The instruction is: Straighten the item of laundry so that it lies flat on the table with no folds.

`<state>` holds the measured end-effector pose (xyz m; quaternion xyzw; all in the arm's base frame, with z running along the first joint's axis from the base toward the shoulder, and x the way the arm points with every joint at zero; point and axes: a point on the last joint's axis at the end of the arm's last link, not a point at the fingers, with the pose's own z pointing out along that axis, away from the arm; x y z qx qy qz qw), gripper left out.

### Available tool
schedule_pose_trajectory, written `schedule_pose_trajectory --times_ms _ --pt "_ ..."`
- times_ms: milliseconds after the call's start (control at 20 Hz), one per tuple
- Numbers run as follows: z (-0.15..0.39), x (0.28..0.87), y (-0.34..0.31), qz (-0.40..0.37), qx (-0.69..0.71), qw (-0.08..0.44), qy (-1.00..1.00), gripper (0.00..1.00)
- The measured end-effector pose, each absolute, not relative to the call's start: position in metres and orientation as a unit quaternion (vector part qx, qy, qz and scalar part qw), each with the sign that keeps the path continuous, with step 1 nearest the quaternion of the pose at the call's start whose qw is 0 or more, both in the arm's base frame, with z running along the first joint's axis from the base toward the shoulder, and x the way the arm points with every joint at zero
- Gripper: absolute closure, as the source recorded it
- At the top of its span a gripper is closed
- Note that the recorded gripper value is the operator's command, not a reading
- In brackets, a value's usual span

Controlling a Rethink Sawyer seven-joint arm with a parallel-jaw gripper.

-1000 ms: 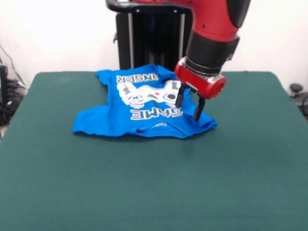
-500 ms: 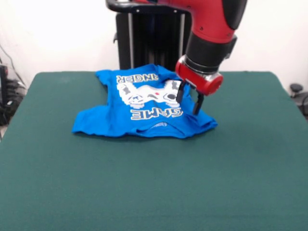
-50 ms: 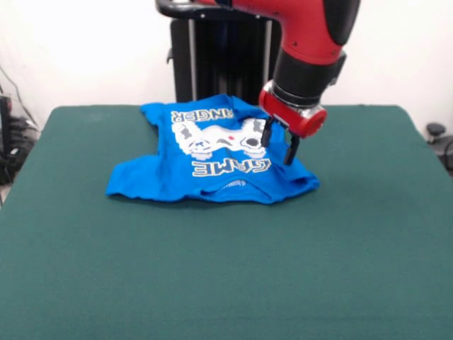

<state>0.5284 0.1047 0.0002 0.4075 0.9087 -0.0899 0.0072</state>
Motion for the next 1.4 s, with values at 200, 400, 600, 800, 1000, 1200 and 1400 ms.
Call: schedule_pose_trajectory --times_ms 200,400,600,800,1000,1200,1400 --pt "-0.006 0.53 0.108 -0.08 0.407 0.012 0.91 0.0" --pt "-0.01 0.533 0.113 -0.068 0.408 0.013 0.91 0.0" --pt "-0.018 0.531 0.121 -0.062 0.402 0.016 0.913 1.0" --pt "-0.023 0.528 0.122 -0.064 0.401 0.013 0.914 1.0" --pt "-0.024 0.528 0.123 -0.063 0.4 0.013 0.914 1.0" --pt "-0.016 0.533 0.126 -0.059 0.399 0.021 0.915 1.0" --pt "-0.003 0.542 0.129 -0.052 0.399 0.033 0.915 1.0"
